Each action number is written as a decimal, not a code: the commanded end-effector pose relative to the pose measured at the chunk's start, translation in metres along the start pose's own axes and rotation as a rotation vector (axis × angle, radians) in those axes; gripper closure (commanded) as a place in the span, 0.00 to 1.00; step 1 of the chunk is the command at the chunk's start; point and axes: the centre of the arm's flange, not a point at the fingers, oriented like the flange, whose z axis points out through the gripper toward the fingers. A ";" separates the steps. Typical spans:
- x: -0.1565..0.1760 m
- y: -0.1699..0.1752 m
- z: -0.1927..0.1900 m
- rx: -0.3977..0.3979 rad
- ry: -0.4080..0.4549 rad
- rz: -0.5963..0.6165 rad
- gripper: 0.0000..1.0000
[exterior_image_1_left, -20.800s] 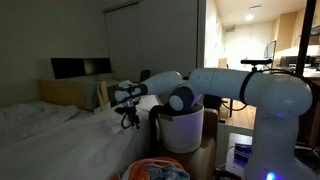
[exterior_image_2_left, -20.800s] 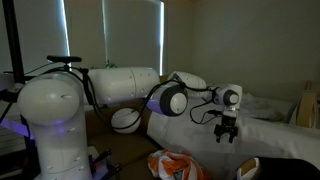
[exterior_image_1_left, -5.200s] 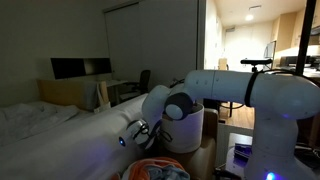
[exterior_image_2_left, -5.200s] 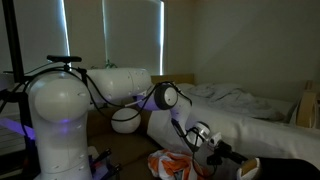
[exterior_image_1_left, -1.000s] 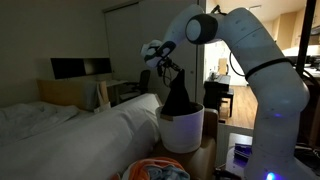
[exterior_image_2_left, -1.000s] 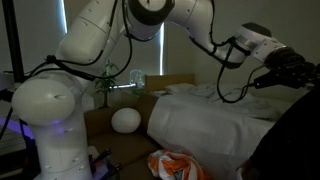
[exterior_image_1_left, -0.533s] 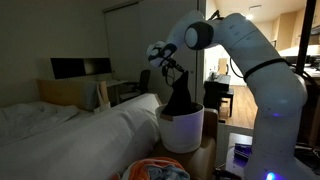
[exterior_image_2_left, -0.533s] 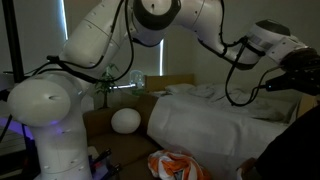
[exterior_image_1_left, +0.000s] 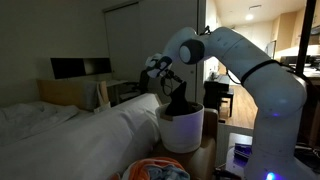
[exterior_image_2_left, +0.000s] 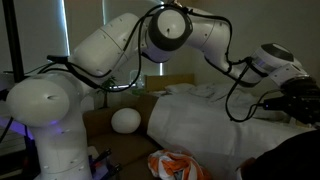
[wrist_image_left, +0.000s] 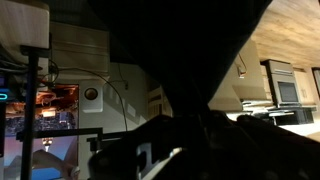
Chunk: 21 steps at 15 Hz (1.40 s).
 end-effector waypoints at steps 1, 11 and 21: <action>0.002 -0.026 0.014 -0.090 -0.037 -0.028 0.95; 0.010 -0.042 0.041 -0.182 -0.089 -0.063 0.50; 0.014 -0.018 -0.001 -0.021 -0.137 -0.203 0.00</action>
